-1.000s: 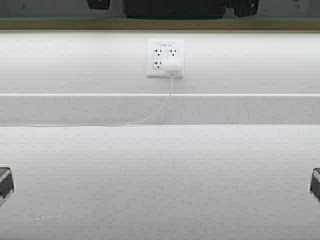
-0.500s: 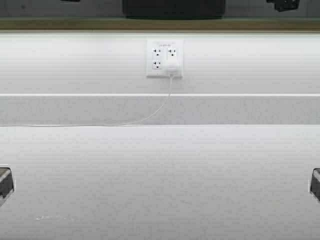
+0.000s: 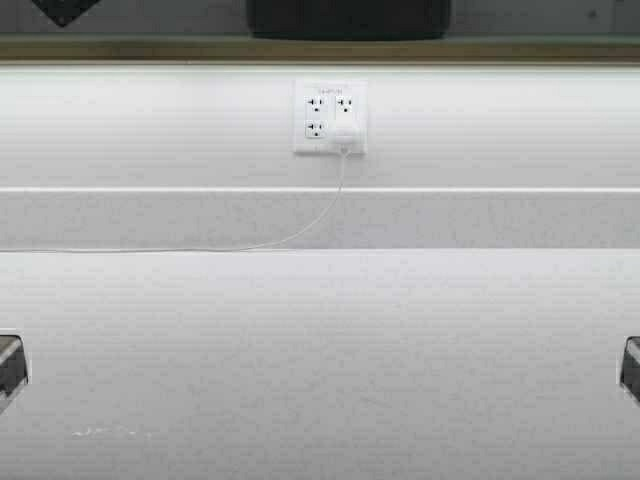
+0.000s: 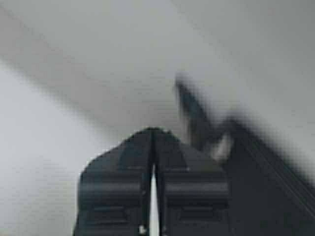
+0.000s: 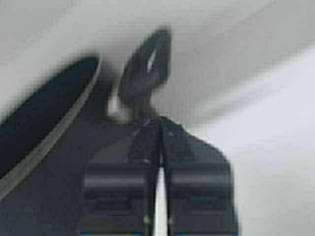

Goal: Open the cabinet, put the pot inside, then close it

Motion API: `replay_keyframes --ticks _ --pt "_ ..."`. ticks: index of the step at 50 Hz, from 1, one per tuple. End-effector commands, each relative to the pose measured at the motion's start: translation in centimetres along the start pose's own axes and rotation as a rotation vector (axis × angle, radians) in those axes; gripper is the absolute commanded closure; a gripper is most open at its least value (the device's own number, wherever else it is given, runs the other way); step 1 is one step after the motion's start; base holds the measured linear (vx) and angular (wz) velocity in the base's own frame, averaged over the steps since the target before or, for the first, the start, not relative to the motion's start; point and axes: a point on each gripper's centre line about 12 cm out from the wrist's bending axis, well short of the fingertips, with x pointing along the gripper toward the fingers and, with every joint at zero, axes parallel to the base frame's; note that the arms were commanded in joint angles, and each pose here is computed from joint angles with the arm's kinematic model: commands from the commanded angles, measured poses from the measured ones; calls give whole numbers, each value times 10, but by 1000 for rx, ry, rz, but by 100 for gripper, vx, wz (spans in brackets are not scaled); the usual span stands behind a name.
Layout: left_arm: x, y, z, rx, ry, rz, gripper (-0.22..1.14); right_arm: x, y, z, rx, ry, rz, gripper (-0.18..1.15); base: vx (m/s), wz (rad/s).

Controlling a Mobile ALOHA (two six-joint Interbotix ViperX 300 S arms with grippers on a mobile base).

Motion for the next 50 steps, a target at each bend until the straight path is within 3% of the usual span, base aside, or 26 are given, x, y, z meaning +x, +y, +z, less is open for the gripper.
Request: replay_keyframes --ticks 1,3,7,24,50 --pt "-8 -13 -13 196 138 -47 90 -10 15 -12 -174 57 42 93 -5 1" --pt "-10 -16 -20 281 184 -65 84 -11 16 -18 -219 82 44 88 -6 1" --pt "-13 -18 -25 323 213 -70 87 -12 13 -29 -243 120 37 87 -8 1" --pt "-12 -19 -29 346 243 -74 89 -20 8 -37 -271 211 8 89 -16 4" --pt "-12 -23 -27 330 255 -84 89 -34 6 -38 -307 232 8 89 -24 4"
